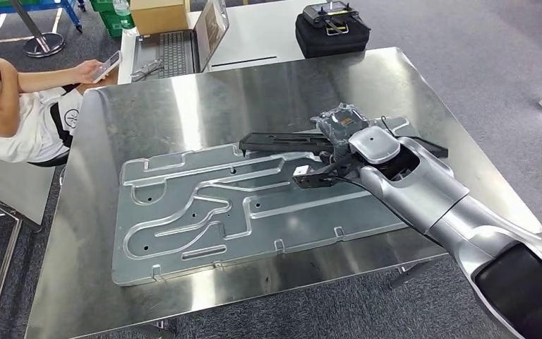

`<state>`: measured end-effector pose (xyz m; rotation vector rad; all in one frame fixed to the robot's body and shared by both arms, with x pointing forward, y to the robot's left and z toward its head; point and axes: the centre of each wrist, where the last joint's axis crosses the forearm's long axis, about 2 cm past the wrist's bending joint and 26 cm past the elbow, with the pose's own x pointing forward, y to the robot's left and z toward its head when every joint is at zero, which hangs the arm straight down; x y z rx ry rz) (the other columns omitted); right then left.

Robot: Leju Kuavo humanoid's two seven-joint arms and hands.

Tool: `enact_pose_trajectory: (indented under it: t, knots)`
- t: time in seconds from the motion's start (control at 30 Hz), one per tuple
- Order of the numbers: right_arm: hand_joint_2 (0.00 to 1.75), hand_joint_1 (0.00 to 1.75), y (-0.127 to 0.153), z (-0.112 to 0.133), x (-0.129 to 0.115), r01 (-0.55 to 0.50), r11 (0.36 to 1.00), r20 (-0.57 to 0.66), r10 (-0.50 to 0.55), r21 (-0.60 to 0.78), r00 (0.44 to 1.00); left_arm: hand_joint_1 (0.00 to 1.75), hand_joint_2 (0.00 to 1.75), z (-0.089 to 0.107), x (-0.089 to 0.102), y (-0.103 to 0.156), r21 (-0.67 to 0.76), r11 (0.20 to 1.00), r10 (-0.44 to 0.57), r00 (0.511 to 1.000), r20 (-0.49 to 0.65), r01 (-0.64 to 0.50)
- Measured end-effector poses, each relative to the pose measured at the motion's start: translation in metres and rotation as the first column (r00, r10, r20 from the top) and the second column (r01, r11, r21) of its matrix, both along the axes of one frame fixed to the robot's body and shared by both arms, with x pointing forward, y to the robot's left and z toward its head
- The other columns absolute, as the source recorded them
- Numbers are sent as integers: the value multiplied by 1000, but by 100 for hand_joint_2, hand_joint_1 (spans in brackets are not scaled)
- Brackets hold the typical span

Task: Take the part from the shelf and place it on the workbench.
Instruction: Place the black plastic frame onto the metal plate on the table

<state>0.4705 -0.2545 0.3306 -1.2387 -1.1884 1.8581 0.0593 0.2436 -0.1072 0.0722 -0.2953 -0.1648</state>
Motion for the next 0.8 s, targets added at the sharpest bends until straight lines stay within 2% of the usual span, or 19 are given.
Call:
enact_pose_trajectory:
  t: [0.07, 0.2, 0.47, 0.8]
  knots:
    - [0, 0, -4, 2, 0, 4, 1000, 4, -4, -1, 1000, 0, 175, 0, 0, 0, 2, 1000, 0, 1000, 2, 0]
    - [0, 0, -12, 3, -1, 15, 1000, 9, -15, -4, 1000, 0, 0, 0, -1, 0, 3, 1000, 0, 1000, 8, 0]
    - [0, 0, -25, 2, -2, 37, 999, 9, -37, -7, 999, 0, 0, -1, -6, -2, -1, 1000, -5, 1000, 9, 5]
    - [0, 0, -26, 5, -2, 36, 999, 13, -36, -7, 999, 0, 0, -1, -8, -1, -5, 1000, -7, 1000, 3, 7]
